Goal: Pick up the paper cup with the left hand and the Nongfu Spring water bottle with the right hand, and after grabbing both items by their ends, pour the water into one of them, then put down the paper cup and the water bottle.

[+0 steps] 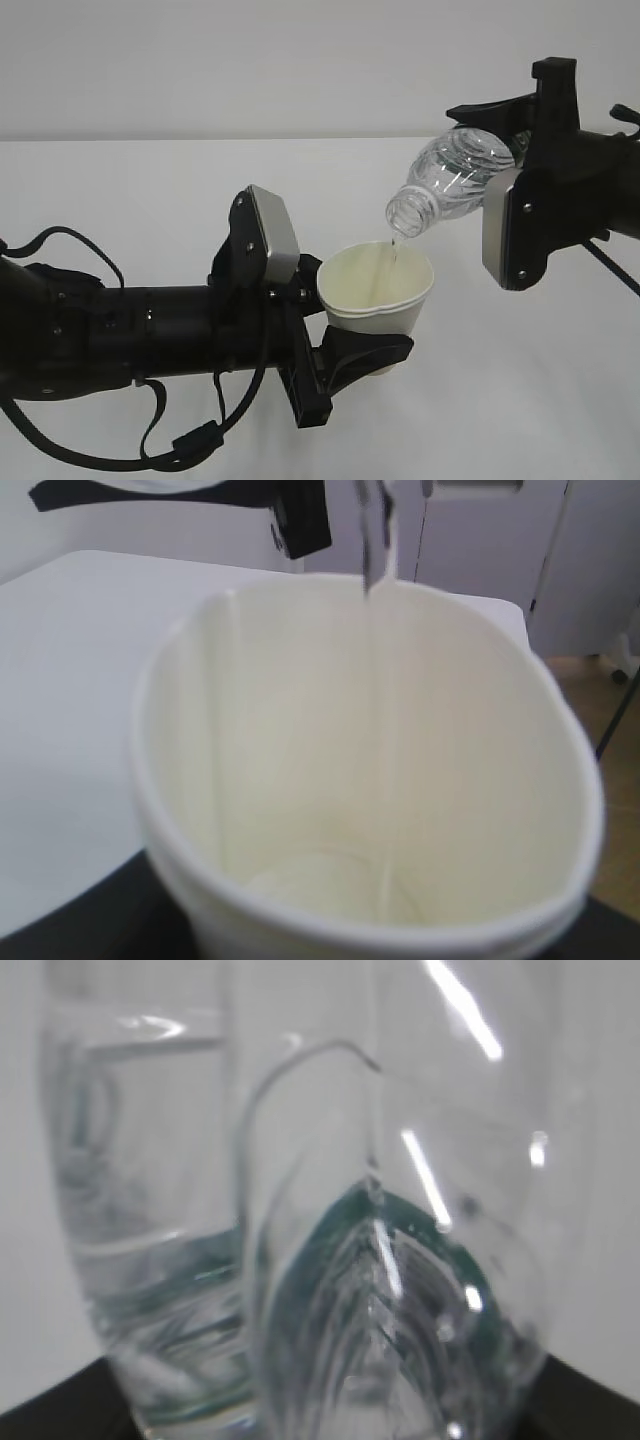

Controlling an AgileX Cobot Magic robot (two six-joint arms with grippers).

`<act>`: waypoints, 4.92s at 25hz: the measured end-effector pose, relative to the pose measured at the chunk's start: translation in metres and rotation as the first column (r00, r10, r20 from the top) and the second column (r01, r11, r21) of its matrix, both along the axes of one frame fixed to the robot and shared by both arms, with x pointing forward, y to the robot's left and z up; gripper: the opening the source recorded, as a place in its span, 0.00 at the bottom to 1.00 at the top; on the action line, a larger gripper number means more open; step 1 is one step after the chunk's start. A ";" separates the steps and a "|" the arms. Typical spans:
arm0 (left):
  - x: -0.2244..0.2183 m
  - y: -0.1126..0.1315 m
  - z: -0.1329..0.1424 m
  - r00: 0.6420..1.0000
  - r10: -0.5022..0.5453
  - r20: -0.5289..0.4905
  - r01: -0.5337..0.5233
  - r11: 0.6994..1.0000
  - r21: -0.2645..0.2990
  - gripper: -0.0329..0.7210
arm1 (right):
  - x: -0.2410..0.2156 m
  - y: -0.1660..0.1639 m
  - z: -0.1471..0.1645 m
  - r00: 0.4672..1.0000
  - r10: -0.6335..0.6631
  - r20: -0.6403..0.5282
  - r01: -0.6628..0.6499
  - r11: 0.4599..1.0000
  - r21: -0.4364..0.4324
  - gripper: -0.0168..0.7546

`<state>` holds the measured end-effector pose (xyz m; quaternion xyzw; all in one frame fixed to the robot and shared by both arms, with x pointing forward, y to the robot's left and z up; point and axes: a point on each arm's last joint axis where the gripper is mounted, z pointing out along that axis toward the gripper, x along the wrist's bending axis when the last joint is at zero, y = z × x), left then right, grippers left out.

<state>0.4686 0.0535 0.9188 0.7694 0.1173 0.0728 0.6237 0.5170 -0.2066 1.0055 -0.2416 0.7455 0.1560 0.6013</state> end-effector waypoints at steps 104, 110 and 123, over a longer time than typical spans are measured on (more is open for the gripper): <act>-0.003 -0.001 0.001 0.999 -0.032 0.011 0.032 0.999 -0.004 0.64 | 0.000 0.002 0.004 0.998 0.027 0.049 -0.027 1.000 0.009 0.60; -0.003 -0.001 0.000 0.999 -0.038 0.013 0.038 0.999 -0.002 0.64 | 0.000 0.002 0.004 0.998 0.027 0.050 -0.027 1.000 0.009 0.60; -0.005 -0.002 0.001 0.998 -0.060 0.020 0.060 0.998 -0.009 0.64 | 0.000 0.002 0.004 0.998 0.028 0.051 -0.028 1.000 0.010 0.60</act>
